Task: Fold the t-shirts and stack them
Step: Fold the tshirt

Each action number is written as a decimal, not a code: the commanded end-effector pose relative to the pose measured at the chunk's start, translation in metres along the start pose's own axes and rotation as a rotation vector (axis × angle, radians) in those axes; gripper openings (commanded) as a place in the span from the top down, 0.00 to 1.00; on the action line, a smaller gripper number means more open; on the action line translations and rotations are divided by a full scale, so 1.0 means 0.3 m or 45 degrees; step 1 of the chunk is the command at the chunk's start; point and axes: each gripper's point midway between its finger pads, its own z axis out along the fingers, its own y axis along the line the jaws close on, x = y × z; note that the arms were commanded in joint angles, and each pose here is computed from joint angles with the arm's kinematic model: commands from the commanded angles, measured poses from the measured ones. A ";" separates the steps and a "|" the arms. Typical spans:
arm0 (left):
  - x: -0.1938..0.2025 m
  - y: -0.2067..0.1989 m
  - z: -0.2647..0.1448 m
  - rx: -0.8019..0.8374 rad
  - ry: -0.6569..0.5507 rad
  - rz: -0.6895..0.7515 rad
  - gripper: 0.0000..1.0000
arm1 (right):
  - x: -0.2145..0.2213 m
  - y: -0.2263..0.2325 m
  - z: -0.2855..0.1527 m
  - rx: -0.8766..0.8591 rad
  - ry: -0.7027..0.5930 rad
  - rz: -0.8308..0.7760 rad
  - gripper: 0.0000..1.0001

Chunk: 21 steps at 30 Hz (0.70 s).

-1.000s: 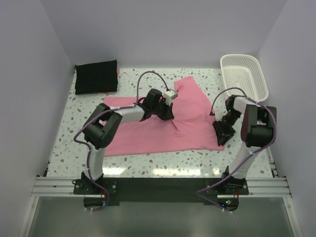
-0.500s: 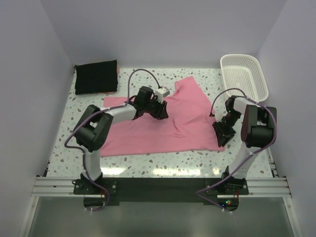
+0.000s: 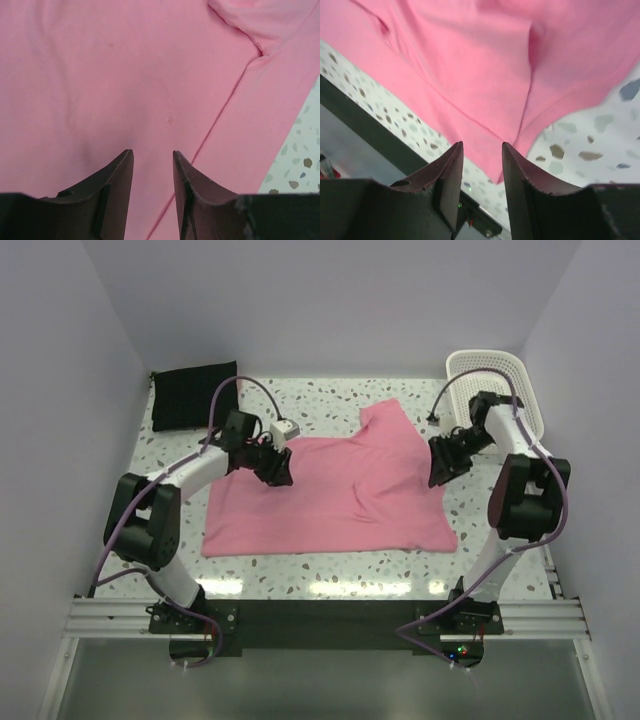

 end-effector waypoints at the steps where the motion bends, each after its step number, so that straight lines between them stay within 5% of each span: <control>1: 0.006 -0.025 -0.061 0.075 0.001 0.023 0.58 | -0.193 0.056 -0.027 -0.119 -0.211 0.045 0.60; 5: -0.014 0.020 -0.091 0.043 -0.016 -0.027 0.58 | -0.296 0.064 0.044 -0.121 -0.201 0.026 0.75; 11: 0.011 0.080 -0.135 -0.027 -0.003 -0.082 0.58 | -0.299 0.057 0.196 -0.082 -0.068 -0.016 0.85; 21: 0.194 0.252 -0.144 -0.153 0.121 -0.256 0.59 | -0.242 -0.072 0.329 0.033 0.025 -0.013 0.85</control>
